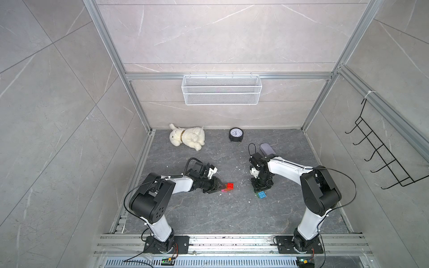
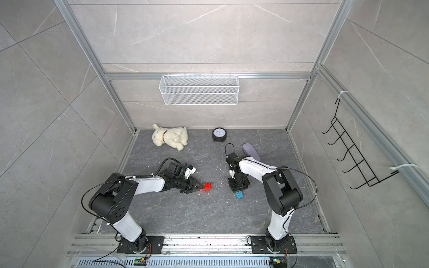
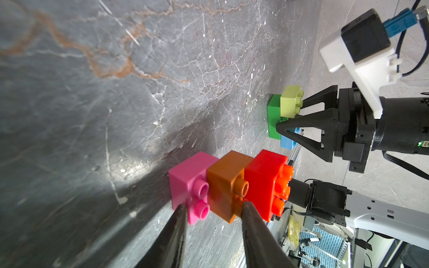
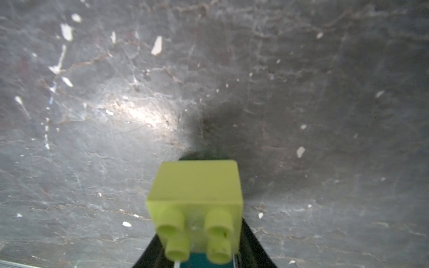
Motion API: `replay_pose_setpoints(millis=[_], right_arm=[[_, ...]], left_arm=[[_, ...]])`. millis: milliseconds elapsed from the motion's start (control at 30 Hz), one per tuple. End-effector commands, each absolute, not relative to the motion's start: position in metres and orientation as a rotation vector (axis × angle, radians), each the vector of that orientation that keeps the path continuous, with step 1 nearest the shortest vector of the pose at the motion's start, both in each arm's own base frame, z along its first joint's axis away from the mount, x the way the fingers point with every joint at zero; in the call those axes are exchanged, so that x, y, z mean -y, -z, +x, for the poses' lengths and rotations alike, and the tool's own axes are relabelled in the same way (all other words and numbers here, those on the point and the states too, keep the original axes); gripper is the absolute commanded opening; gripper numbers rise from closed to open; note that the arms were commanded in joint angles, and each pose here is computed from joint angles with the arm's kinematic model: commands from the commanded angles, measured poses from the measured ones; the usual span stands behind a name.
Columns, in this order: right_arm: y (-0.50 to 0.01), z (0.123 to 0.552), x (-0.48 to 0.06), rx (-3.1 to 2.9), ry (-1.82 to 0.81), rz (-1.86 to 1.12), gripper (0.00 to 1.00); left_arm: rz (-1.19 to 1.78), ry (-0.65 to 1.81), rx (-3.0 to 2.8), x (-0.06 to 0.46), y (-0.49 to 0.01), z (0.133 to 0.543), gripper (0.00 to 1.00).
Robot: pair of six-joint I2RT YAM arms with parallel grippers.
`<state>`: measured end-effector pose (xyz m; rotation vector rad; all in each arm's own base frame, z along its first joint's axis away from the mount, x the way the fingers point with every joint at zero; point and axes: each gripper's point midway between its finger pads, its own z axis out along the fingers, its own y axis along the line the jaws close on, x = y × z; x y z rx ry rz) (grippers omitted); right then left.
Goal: Assemble the letter y with lego
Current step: Pick up the lego brick from the center of the board.
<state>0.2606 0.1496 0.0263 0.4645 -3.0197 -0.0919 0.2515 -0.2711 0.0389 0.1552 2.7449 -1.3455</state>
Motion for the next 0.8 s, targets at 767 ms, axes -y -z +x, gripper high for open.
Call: replay_pose_setpoints(millis=[767], right_arm=[[-0.0143,0.2557,-0.1480,2.987,0.123,0.433,0.40]], left_arm=[[0.034,1.021,-3.008,0.2331,0.0237,0.2214,0.41]])
